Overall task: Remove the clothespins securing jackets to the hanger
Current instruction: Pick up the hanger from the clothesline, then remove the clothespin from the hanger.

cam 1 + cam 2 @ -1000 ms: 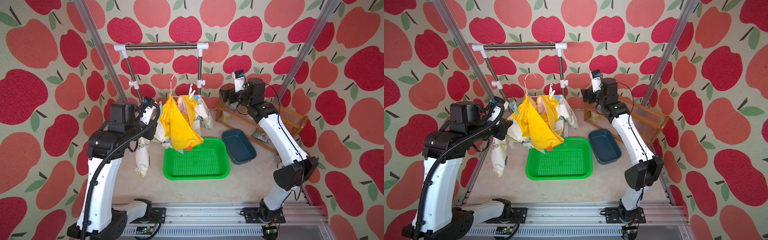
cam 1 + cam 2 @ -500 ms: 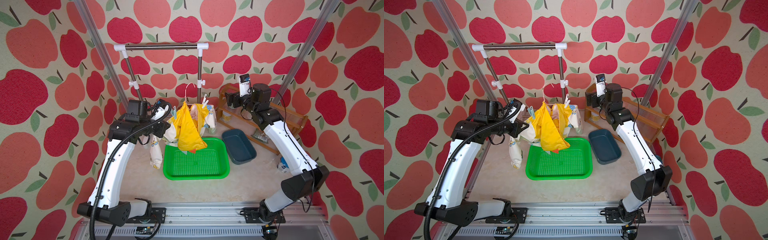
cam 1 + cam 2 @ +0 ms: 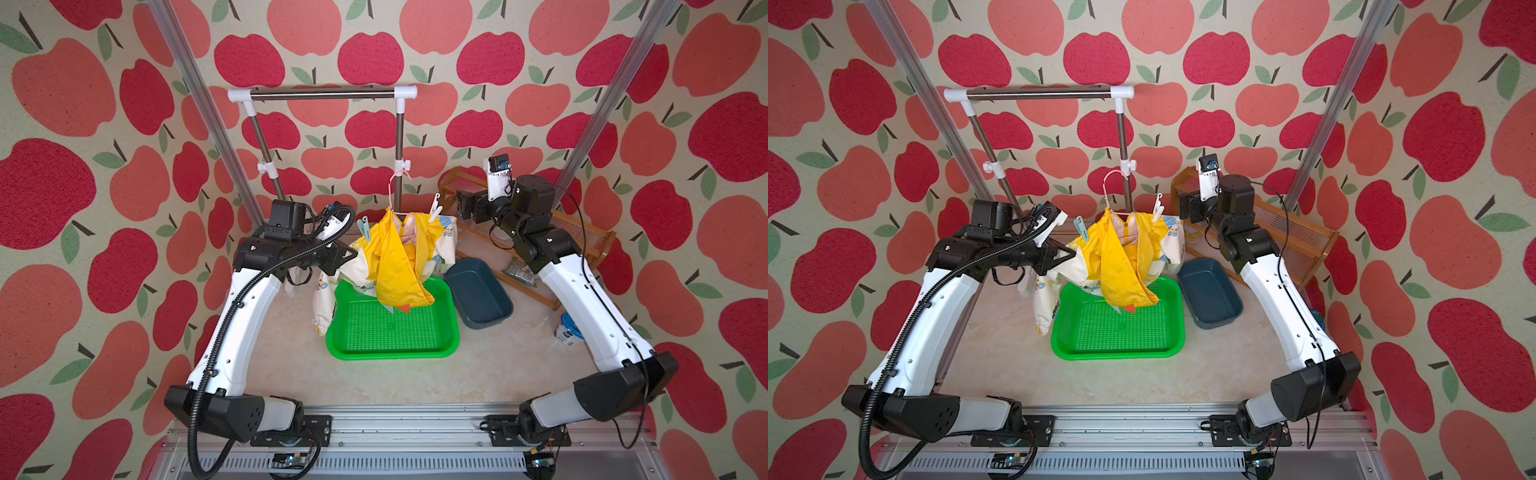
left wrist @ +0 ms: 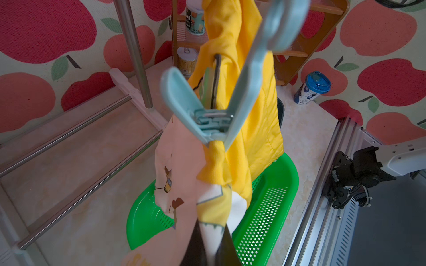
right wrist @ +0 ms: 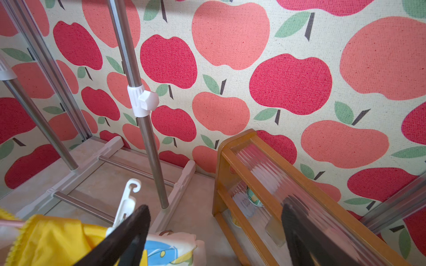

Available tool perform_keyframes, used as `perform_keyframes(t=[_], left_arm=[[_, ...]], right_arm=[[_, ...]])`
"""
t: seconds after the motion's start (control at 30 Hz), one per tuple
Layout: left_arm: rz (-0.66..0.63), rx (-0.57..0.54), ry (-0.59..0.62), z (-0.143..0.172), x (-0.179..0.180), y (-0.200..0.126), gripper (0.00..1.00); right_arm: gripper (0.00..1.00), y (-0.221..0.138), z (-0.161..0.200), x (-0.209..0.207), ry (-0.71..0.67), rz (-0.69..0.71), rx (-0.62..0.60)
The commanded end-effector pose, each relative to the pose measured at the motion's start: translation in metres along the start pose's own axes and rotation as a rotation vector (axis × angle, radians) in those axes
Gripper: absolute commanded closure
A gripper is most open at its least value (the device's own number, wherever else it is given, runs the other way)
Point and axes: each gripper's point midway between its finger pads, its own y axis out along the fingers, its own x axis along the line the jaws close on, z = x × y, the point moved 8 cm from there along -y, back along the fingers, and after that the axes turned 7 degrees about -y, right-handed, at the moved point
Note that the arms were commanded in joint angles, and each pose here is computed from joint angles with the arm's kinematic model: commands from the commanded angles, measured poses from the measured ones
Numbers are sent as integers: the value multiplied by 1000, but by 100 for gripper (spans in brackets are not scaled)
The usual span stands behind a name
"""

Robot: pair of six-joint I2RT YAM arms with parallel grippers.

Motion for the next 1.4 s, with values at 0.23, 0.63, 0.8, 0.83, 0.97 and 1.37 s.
perform_keyframes(t=[0.23,0.63,0.8,0.83,0.97,1.37], left_arm=[[284,-37,2,-11,7,-4,100],[327,38,10,-7,7,-9,100],[352,6,-3,-12,6,-16,100],[356,6,-6,-12,6,-17,100],[351,4,-3,-13,4,-19,100],[349,2,-12,-15,2,-23,100]], right_arm=[[3,-16,4,3,153,-476,40],[2,10,37,9,205,-543,88],[7,22,46,8,226,-580,100],[7,24,46,9,235,-600,95],[7,27,46,14,278,-699,71],[17,36,57,27,379,-916,84]])
